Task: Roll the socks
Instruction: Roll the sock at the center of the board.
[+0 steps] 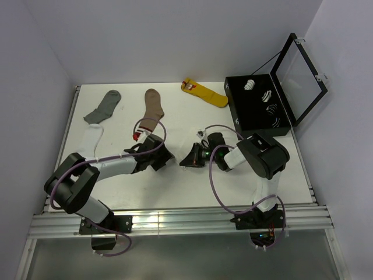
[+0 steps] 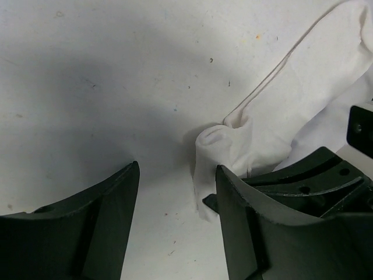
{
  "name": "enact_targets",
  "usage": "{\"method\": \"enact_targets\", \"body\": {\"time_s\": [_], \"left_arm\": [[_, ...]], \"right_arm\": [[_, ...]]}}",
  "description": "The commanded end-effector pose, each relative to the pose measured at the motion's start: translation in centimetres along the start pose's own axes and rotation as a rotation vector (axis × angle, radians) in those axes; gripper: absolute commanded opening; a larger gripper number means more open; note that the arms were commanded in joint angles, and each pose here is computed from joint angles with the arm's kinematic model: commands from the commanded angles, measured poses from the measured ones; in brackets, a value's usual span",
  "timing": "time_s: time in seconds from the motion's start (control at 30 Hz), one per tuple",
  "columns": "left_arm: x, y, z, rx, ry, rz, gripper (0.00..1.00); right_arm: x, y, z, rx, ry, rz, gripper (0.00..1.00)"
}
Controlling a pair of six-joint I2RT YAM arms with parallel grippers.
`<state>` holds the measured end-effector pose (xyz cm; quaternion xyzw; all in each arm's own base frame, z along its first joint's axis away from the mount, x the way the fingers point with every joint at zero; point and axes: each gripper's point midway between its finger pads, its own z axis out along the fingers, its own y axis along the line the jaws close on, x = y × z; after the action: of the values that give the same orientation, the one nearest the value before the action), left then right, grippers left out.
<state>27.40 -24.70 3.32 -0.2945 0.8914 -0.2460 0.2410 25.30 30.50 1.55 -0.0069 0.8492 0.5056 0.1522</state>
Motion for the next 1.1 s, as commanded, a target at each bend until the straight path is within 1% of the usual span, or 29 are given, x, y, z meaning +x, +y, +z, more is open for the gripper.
{"method": "enact_targets", "body": {"time_s": [0.0,0.13,0.23,0.33,0.53,0.57,0.6,0.63,0.7,0.73,0.77,0.8,0.83,0.87,0.9,0.93,0.97,1.0,1.07], "left_arm": [[0.1,-1.6,0.3,0.033,0.007,0.002,0.61],[0.2,-1.8,0.6,0.034,0.013,0.016,0.60],[0.4,-2.0,1.0,0.026,0.024,0.026,0.58],[0.7,-1.6,1.5,0.012,0.038,0.035,0.54],[1.4,-1.3,1.9,-0.006,0.062,0.057,0.41],[1.5,-1.3,1.9,-0.004,0.065,0.063,0.35],[1.6,-1.3,2.0,-0.004,0.069,0.067,0.31],[1.7,-1.5,1.9,-0.003,0.071,0.076,0.21],[1.9,-1.5,1.9,-0.005,0.077,0.086,0.04],[2.0,-1.5,1.9,-0.011,0.079,0.097,0.00],[2.0,-1.6,1.9,-0.013,0.080,0.102,0.00],[1.8,-1.7,1.8,-0.015,0.074,0.106,0.00],[1.6,-1.8,1.7,-0.019,0.060,0.117,0.00],[1.4,-1.4,1.6,-0.038,0.055,0.124,0.00],[1.3,-1.5,1.5,-0.043,0.050,0.126,0.00],[0.9,-1.6,1.4,-0.050,0.033,0.135,0.00],[0.8,-1.6,1.4,-0.056,0.030,0.137,0.00],[0.8,-1.3,1.3,-0.073,0.029,0.144,0.00],[0.4,-1.4,1.2,-0.083,0.019,0.155,0.00]], "right_arm": [[1.7,-2.5,-0.2,0.051,0.035,0.101,0.00],[1.8,-2.8,-0.3,0.057,0.035,0.113,0.00],[1.8,-3.0,-0.4,0.064,0.032,0.119,0.00],[1.8,-3.2,-0.4,0.070,0.033,0.117,0.00],[1.3,-3.2,-0.4,0.085,0.025,0.096,0.00],[1.4,-3.3,-0.4,0.091,0.029,0.091,0.00],[1.3,-3.3,-0.4,0.092,0.027,0.085,0.00],[1.1,-3.1,-0.4,0.090,0.023,0.075,0.00],[1.0,-3.2,-0.4,0.103,0.027,0.058,0.00],[0.5,-2.8,-0.3,0.100,0.021,0.041,0.03],[0.4,-2.8,-0.5,0.110,0.030,0.019,0.07],[0.1,-2.7,-0.6,0.122,0.028,0.003,0.17],[-0.7,-2.3,-0.5,0.128,0.013,-0.024,0.22],[-0.7,-2.3,-0.8,0.148,0.023,-0.042,0.27],[-1.4,-1.4,-1.2,0.141,0.005,-0.072,0.37],[-2.2,-0.7,-1.3,0.141,-0.007,-0.096,0.42],[-2.3,-0.8,-1.6,0.170,-0.004,-0.114,0.43],[-3.0,0.1,-2.0,0.168,-0.022,-0.139,0.46],[-4.1,0.2,-2.7,0.227,-0.051,-0.168,0.47]]}}
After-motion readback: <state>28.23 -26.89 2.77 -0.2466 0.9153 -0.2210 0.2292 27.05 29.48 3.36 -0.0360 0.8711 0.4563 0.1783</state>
